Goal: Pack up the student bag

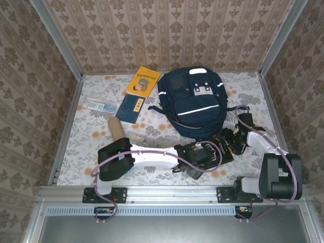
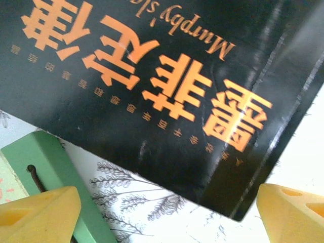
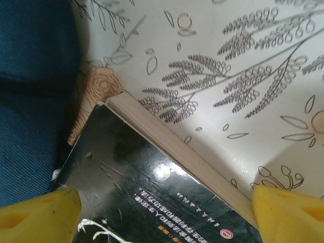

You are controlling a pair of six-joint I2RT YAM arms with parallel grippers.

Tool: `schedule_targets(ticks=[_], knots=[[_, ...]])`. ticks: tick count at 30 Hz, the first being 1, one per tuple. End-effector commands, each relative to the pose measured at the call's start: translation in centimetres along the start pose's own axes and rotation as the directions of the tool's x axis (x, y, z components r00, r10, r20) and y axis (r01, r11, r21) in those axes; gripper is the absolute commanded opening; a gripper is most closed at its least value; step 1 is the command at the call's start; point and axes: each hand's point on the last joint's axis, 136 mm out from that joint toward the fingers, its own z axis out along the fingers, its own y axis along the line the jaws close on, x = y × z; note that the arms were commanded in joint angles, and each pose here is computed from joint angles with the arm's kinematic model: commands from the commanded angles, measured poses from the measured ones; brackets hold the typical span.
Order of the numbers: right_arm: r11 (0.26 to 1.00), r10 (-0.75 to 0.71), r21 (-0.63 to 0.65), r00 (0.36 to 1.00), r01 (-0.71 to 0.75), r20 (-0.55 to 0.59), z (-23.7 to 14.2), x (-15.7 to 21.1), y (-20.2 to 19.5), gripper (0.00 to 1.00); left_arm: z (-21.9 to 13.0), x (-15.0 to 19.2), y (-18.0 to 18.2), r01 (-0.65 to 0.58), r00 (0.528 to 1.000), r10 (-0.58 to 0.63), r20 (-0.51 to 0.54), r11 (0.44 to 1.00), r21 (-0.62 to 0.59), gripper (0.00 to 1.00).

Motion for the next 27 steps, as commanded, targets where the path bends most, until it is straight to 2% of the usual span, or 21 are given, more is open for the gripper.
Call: schedule_targets(ticks=[1, 10, 21, 27], knots=[[0.998, 0.009, -0.056, 0.999, -0.011, -0.04, 0.1, 1.8, 0.5, 0.88, 0.7, 2.5, 3.1, -0.008, 0.996, -0.005, -0.094, 0.991, -0.136, 0.92], [0.994, 0.021, -0.109, 0.996, -0.03, -0.088, 0.3, 5.5, 1.2, 0.87, 1.1, 4.7, 9.9, 0.092, 0.979, -0.142, -0.146, 0.948, -0.306, 0.93], [0.982, -0.013, -0.19, 0.994, -0.009, -0.112, 0.0, 9.1, 4.0, 0.82, 1.9, 5.4, 17.1, 0.177, 0.952, -0.259, -0.162, 0.901, -0.396, 0.92], [0.977, -0.111, -0.196, 0.988, 0.088, -0.109, -0.7, 10.4, 5.8, 0.81, -0.1, 4.3, 19.0, 0.235, 0.947, -0.302, -0.108, 0.883, -0.407, 0.92]])
